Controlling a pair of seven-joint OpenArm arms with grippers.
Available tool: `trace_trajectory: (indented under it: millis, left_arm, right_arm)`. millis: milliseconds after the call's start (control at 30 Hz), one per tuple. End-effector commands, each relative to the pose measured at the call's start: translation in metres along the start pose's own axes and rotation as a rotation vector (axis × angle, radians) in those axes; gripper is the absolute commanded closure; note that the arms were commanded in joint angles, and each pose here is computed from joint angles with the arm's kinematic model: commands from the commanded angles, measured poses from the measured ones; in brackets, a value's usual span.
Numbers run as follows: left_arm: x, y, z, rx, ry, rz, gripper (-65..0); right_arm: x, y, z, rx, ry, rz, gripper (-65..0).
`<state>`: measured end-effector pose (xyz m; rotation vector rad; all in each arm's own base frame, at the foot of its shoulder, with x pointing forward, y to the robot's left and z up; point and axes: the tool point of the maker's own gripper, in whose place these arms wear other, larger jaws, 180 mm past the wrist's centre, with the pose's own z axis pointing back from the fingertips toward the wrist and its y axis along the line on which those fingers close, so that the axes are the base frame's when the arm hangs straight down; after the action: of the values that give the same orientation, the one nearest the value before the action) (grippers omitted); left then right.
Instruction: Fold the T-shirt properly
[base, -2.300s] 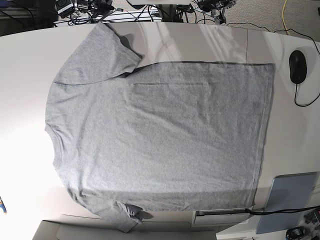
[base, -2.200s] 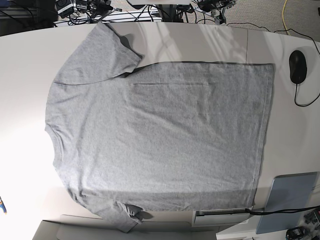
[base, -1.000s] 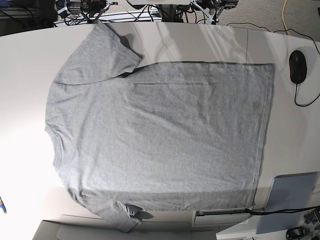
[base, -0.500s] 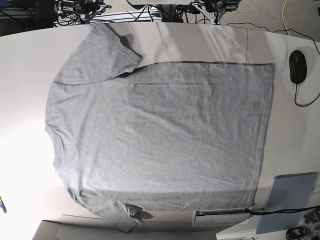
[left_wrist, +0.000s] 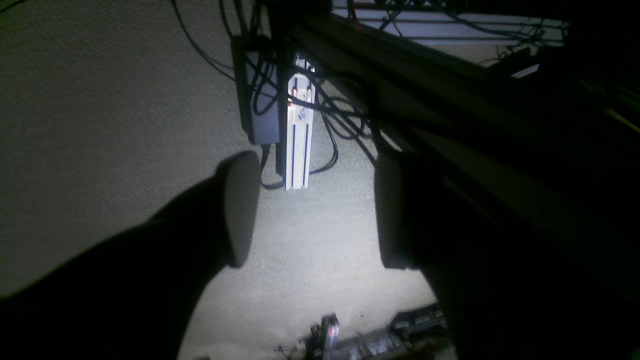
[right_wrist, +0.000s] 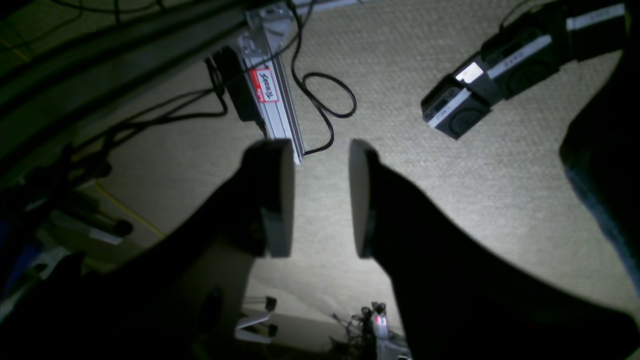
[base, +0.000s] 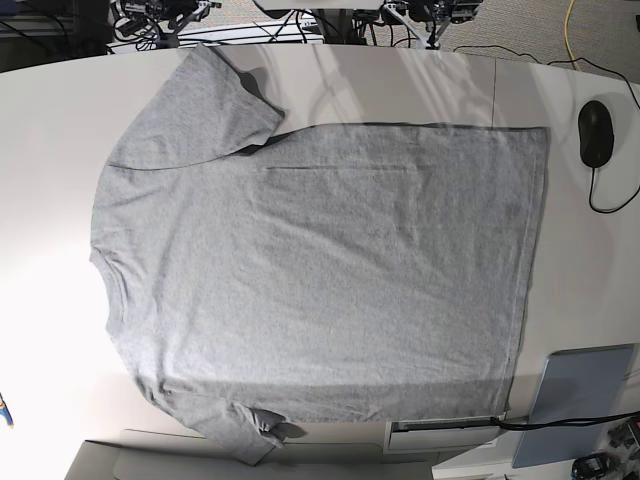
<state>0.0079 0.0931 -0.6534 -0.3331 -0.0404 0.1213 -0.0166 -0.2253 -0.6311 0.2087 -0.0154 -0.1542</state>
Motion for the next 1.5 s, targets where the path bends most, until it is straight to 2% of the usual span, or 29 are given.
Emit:
trace_trajectory:
  millis: [0,167,233,500,767,900,1033,1200,1333,1467]
  left_arm:
    - [-0.003,-0.001,0.001,-0.015,0.009,0.003,-34.2]
    - [-0.011,-0.001,0.009,-0.061,-0.005,0.047,-34.2]
    - [-0.015,0.007,0.015,-0.046,-0.019,0.049,-34.2]
    - [-0.029,0.036,0.055,0.032,-0.122,0.035,-34.2]
    - [-0.03,0.039,0.119,0.066,-0.212,-0.032,-34.2]
    - [-0.014,0.029,0.162,0.052,-0.257,-0.191,-34.2]
    - [0.011,0.033,0.213,0.115,-0.297,-0.377,-34.2]
    - [0.049,0.02,0.267,0.158,-0.368,-0.624,-34.3]
    - [0.085,0.009,0.299,0.239,-0.422,-0.831,-34.3]
    - [0.122,0.005,0.32,0.328,-0.482,-0.979,-34.3]
  right_arm:
    - [-0.005,-0.007,0.004,-0.004,0.002,0.001,-18.9]
    - [-0.02,-0.014,0.013,0.023,-0.02,-0.024,-18.9]
    - [-0.024,-0.023,0.021,0.003,-0.034,-0.017,-18.9]
    - [-0.025,-0.058,0.068,-0.114,-0.118,0.089,-18.9]
    - [-0.025,-0.061,0.132,-0.156,-0.182,0.194,-18.9]
    - [-0.019,-0.055,0.169,-0.19,-0.198,0.302,-18.9]
    - [0.0,-0.043,0.211,-0.198,-0.249,0.426,-18.9]
    - [0.023,-0.019,0.254,-0.209,-0.278,0.635,-18.9]
    - [0.045,0.007,0.277,-0.227,-0.307,0.772,-18.9]
    - [0.073,0.03,0.299,-0.282,-0.38,0.893,-18.9]
